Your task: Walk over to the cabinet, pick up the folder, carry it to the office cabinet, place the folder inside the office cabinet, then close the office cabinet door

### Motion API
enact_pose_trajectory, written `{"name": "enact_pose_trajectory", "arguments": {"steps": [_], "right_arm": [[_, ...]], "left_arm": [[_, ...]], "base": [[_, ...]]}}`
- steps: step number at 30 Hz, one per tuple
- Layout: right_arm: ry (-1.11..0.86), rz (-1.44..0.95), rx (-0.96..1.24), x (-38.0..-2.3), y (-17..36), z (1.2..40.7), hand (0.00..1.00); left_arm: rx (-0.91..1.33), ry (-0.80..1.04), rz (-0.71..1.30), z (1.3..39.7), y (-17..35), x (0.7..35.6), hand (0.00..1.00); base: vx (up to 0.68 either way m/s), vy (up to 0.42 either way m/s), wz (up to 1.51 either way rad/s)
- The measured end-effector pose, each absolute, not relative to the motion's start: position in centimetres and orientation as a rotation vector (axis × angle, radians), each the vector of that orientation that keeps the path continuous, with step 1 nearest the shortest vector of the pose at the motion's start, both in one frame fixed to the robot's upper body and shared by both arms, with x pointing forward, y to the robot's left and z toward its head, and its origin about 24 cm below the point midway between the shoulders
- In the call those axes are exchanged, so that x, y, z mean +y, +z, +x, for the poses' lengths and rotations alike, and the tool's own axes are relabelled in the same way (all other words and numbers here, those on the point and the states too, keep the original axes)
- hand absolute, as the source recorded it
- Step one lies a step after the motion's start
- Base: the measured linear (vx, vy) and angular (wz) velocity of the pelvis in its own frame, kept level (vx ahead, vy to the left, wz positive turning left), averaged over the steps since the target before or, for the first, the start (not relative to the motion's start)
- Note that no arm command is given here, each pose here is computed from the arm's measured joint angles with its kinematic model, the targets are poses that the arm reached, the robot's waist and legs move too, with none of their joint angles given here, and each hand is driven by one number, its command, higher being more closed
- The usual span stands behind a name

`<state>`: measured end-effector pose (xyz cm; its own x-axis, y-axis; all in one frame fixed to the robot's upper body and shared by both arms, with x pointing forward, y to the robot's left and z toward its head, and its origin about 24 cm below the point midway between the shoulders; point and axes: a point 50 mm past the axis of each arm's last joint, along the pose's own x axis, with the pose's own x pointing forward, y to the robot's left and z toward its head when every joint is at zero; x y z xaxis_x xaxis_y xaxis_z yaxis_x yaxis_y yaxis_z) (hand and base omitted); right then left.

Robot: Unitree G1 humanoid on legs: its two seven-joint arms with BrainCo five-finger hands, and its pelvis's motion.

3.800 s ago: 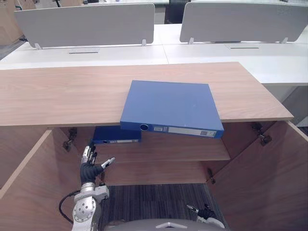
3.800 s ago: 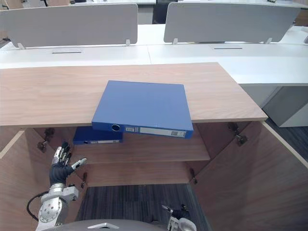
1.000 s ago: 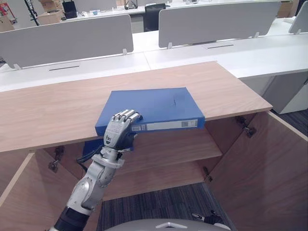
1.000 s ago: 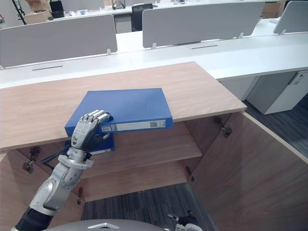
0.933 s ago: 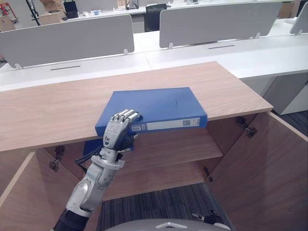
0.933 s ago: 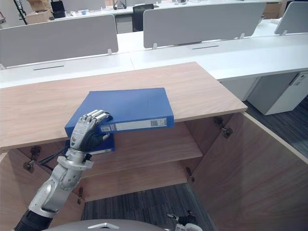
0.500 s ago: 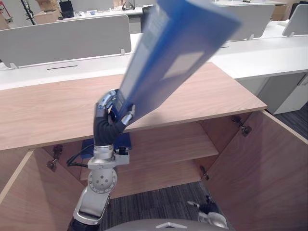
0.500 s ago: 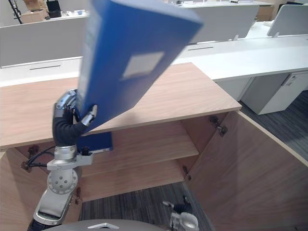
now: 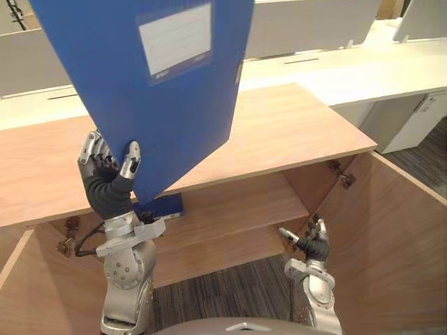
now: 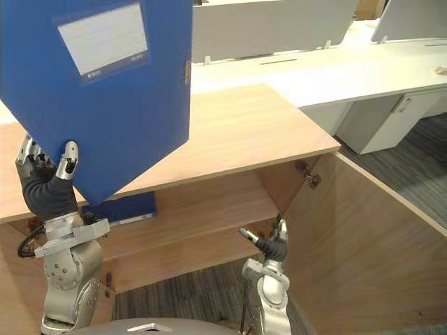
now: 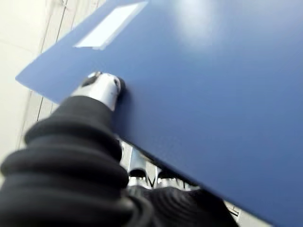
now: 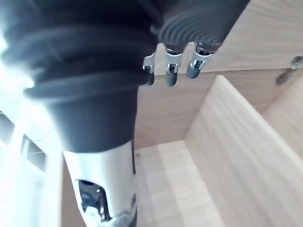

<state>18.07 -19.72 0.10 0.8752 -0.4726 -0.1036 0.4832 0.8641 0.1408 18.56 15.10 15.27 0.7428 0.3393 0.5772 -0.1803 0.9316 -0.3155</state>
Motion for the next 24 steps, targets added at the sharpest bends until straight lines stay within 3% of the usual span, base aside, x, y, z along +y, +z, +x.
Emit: {"name": "enact_pose_trajectory", "arguments": {"steps": [8, 24], "right_arm": [[-0.539, 0.18, -0.25, -20.6, 6.4, 17.9, 0.0], [-0.433, 0.206, -0.607, -19.8, 13.2, 19.9, 0.0]], "left_arm": [[-0.558, 0.308, -0.237, 18.8, 13.0, 15.0, 1.0], [-0.544, 0.188, -0.247, 20.1, 12.6, 14.3, 1.0]], "base": [[0.01, 0.005, -0.19], [-0.04, -0.026, -0.02]]}}
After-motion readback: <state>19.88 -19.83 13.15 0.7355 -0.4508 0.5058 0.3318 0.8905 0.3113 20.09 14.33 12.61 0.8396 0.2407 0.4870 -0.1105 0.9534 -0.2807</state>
